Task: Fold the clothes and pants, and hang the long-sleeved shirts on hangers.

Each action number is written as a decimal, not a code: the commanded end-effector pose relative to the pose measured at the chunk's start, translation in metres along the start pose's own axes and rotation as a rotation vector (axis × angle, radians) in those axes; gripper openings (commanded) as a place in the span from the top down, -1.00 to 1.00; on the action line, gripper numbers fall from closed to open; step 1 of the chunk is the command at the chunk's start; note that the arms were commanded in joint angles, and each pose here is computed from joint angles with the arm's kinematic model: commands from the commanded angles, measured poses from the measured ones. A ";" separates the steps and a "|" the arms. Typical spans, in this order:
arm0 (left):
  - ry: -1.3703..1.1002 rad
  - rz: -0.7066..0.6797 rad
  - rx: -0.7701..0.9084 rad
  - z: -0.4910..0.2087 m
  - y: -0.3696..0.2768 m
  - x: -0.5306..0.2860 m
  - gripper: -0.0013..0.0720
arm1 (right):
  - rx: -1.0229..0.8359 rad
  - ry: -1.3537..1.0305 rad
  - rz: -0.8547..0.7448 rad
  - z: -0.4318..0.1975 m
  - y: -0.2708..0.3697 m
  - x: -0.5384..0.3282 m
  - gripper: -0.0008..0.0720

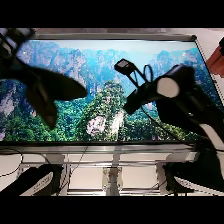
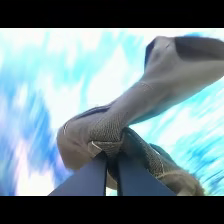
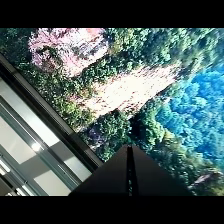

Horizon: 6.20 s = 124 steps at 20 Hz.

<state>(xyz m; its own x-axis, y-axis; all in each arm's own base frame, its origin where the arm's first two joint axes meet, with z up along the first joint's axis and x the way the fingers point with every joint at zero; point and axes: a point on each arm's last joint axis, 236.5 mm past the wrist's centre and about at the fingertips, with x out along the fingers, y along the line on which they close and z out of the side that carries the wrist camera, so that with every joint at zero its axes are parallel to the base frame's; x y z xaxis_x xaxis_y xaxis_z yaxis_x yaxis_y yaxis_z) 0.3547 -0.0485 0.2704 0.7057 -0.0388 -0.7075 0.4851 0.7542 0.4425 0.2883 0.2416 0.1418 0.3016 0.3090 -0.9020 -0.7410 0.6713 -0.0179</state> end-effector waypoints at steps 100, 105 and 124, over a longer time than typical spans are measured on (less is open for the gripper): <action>-0.297 0.271 -0.305 0.070 0.062 -0.110 0.86 | 0.233 -1.122 0.122 0.072 -0.008 -0.227 0.93; -0.473 0.009 -0.393 0.084 0.009 -0.161 0.86 | 0.184 -1.198 0.122 0.057 0.011 -0.270 0.93; 0.227 -0.410 -0.493 0.042 -0.092 0.030 0.87 | 0.356 -0.528 0.088 0.031 -0.024 -0.150 0.93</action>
<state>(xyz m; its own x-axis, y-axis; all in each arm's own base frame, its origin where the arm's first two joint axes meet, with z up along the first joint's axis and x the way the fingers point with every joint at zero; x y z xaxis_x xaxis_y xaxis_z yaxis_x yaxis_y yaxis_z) 0.3289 -0.1656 0.2666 0.4211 -0.3715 -0.8274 0.4415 0.8808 -0.1708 0.2500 0.2094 0.3267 0.5684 0.6901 -0.4480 -0.6237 0.7165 0.3125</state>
